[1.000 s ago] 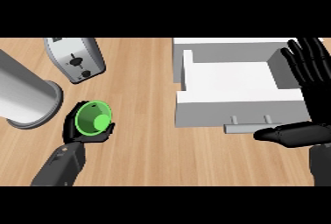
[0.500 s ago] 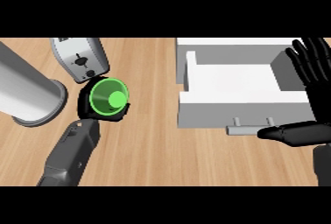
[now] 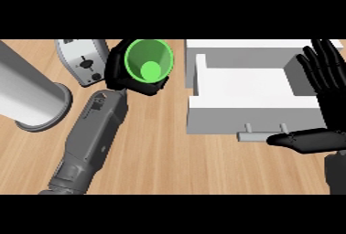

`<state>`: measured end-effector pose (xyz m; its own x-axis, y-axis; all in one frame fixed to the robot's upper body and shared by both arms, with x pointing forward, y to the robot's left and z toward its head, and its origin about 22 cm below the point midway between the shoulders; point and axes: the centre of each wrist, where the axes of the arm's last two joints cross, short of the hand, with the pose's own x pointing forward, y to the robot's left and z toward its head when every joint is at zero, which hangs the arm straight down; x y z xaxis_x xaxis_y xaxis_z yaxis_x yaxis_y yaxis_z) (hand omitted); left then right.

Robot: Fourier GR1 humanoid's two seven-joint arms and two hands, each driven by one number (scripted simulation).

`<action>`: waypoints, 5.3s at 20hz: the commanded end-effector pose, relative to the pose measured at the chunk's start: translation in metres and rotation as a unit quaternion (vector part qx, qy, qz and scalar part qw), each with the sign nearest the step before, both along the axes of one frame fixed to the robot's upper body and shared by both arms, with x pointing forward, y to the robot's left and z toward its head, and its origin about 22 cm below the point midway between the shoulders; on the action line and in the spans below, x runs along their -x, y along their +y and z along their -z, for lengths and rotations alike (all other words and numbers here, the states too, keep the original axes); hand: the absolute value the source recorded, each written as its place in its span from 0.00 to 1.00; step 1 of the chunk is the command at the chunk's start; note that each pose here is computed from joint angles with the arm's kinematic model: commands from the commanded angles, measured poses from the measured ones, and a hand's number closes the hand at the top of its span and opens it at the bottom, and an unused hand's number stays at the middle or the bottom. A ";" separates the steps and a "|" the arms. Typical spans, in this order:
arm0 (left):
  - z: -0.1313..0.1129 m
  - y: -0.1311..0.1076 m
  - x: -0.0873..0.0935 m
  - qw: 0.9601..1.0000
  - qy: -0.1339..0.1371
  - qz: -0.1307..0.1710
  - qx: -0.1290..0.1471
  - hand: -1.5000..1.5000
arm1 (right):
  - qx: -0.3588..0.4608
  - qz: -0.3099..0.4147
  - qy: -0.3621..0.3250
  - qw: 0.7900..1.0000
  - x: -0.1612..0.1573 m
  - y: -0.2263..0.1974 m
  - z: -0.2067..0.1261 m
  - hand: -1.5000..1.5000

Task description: Pick up the cup, place it into the drawer and close the drawer

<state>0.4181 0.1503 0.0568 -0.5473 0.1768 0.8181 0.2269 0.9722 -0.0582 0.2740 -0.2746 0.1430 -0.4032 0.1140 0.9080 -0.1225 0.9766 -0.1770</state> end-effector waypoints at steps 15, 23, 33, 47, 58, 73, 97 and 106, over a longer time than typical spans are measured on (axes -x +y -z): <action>-0.106 -0.112 -0.025 0.987 0.102 -0.046 -0.113 1.00 | -0.002 -0.020 -0.020 1.000 -0.014 0.011 -0.010 0.00; -0.087 -0.116 -0.028 0.963 0.175 -0.024 -0.204 1.00 | -0.002 -0.041 -0.019 0.999 -0.015 0.018 -0.014 0.00; -0.059 -0.111 -0.021 0.956 0.190 -0.004 -0.222 0.00 | -0.002 -0.079 -0.039 0.996 -0.025 0.027 -0.019 0.00; -0.065 -0.109 -0.019 0.992 0.121 -0.001 -0.024 0.00 | 0.133 -0.363 0.055 0.921 -0.014 0.061 -0.004 1.00; -0.060 -0.106 -0.020 0.992 0.122 -0.022 0.007 0.00 | 0.354 -0.226 0.093 0.903 -0.002 0.070 0.026 0.00; -0.024 -0.039 -0.013 0.990 0.130 0.001 0.058 0.00 | 0.432 -0.170 0.195 0.864 -0.083 0.052 0.151 1.00; -0.007 0.017 0.002 0.988 0.136 0.050 0.045 0.00 | 0.308 -0.013 0.103 0.946 -0.163 -0.029 0.034 1.00; 0.001 0.011 0.009 0.986 0.139 0.067 0.062 0.00 | 0.282 -0.028 0.104 0.953 -0.160 -0.043 0.020 1.00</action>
